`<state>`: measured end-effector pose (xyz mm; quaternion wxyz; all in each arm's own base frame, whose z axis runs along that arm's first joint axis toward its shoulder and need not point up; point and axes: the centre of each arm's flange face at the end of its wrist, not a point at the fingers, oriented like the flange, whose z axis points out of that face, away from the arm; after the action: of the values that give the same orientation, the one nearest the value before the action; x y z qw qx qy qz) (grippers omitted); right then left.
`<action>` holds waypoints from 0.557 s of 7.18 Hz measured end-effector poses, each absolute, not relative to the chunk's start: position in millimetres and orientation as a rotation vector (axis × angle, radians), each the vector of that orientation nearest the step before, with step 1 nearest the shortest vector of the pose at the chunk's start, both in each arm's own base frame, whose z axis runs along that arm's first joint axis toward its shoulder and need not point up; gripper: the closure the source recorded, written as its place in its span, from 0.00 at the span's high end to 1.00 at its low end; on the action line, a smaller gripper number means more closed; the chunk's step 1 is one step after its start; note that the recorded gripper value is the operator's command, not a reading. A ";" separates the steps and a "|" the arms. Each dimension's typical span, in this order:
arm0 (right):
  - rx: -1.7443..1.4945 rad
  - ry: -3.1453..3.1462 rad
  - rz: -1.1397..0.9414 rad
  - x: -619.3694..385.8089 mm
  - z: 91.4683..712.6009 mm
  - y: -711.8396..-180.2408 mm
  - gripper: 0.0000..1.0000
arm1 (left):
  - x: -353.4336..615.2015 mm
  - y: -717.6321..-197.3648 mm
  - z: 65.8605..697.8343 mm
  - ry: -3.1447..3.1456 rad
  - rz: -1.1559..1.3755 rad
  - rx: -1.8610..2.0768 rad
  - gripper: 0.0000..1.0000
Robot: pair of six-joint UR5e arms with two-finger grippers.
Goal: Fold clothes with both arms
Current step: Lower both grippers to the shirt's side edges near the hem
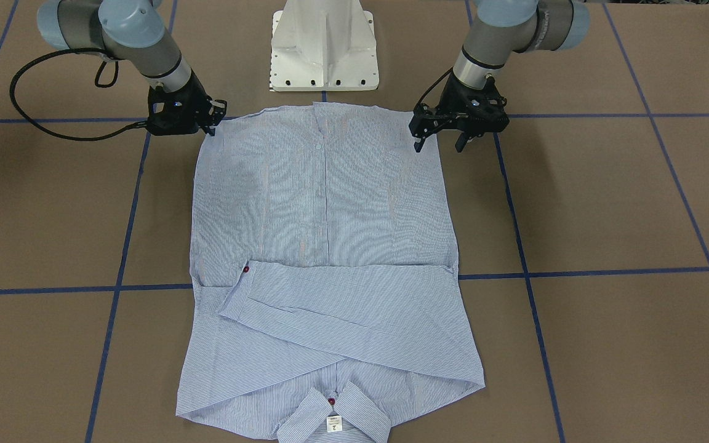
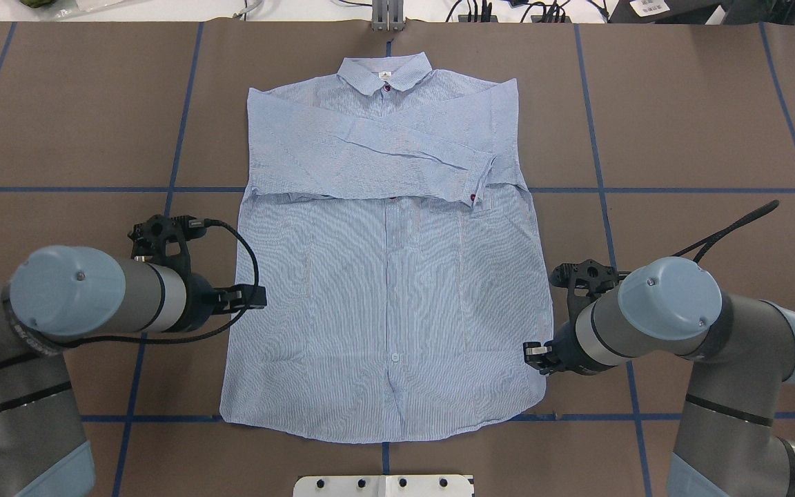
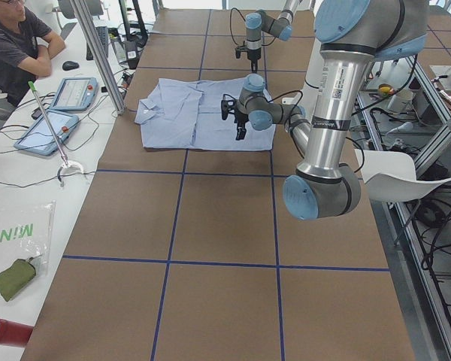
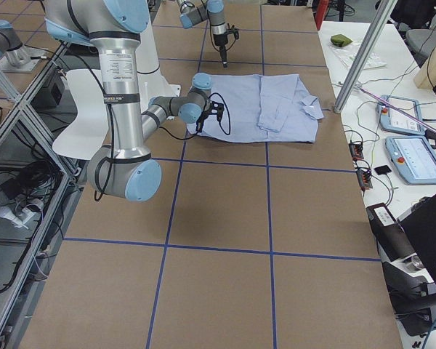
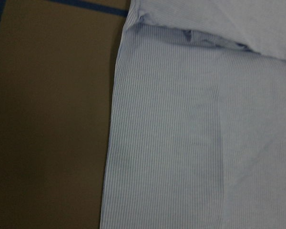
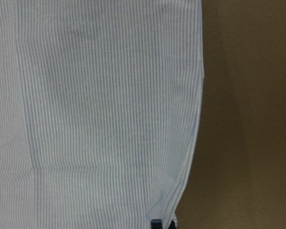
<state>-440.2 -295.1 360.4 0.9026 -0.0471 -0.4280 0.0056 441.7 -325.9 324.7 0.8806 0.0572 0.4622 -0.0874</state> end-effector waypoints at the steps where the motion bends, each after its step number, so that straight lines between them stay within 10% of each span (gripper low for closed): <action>1: -0.099 -0.888 0.016 -440.6 358.9 -295.0 0.00 | 452.3 -305.1 337.0 0.941 -0.166 0.093 0.99; 4: -0.097 -0.898 0.013 -441.0 353.9 -293.5 0.00 | 473.5 -261.3 354.3 0.910 -0.151 0.031 0.66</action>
<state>-441.0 -293.5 353.9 0.8998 -0.0471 -0.4337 0.0065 473.5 -261.3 354.3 0.8954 0.0148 0.4390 -0.0728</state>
